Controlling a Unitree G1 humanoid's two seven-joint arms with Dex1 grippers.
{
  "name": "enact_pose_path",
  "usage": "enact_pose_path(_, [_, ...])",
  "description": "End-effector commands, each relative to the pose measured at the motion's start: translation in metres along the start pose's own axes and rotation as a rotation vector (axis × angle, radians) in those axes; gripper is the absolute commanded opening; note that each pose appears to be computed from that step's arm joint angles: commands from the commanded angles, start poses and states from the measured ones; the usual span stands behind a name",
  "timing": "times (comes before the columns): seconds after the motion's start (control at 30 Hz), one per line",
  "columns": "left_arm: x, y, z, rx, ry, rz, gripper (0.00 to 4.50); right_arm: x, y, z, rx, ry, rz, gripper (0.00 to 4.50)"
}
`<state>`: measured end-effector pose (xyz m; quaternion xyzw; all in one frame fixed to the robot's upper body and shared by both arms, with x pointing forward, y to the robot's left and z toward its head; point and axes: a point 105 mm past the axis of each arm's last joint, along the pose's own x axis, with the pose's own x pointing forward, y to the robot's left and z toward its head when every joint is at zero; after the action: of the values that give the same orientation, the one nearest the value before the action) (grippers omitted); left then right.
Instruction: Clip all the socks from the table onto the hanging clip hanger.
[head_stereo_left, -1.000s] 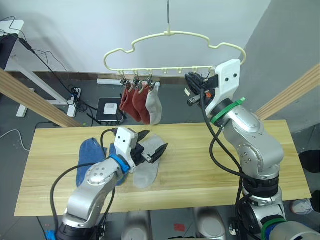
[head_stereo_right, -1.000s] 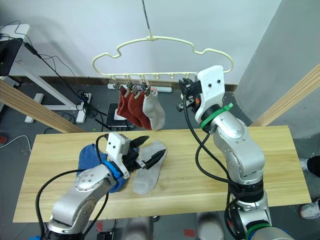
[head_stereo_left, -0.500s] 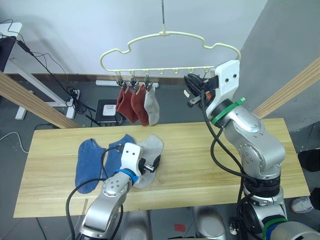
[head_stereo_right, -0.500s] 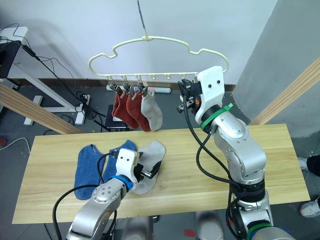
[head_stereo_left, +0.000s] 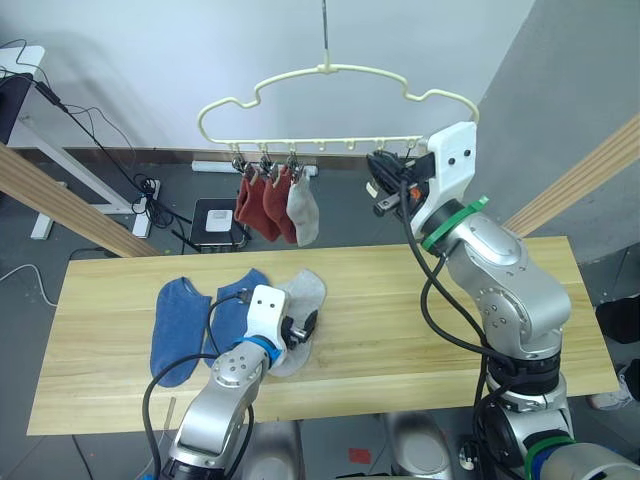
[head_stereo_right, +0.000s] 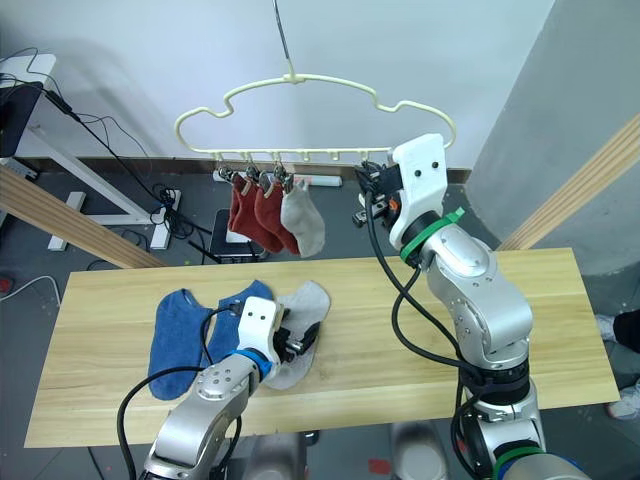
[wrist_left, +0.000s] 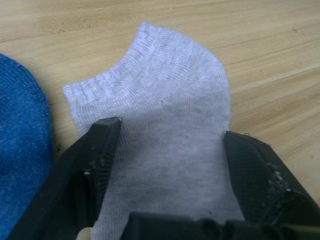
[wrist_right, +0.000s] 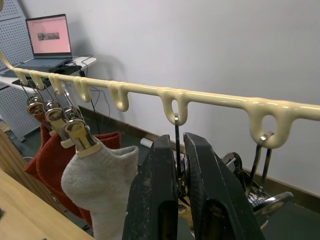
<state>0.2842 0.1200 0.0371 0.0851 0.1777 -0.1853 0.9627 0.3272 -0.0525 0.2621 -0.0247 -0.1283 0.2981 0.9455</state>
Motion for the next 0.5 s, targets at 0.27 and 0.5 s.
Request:
enact_pose_path(0.27, [-0.0035, -0.0051, -0.0119, -0.049, 0.035, -0.049, 1.84, -0.0045, 0.0031, 0.0104, 0.004, -0.039, 0.006, 0.00])
enact_pose_path(0.5, [-0.0048, -0.0017, -0.0023, -0.041, -0.017, -0.089, 0.69, -0.0042, 0.0033, 0.0097, 0.007, -0.038, 0.005, 0.00])
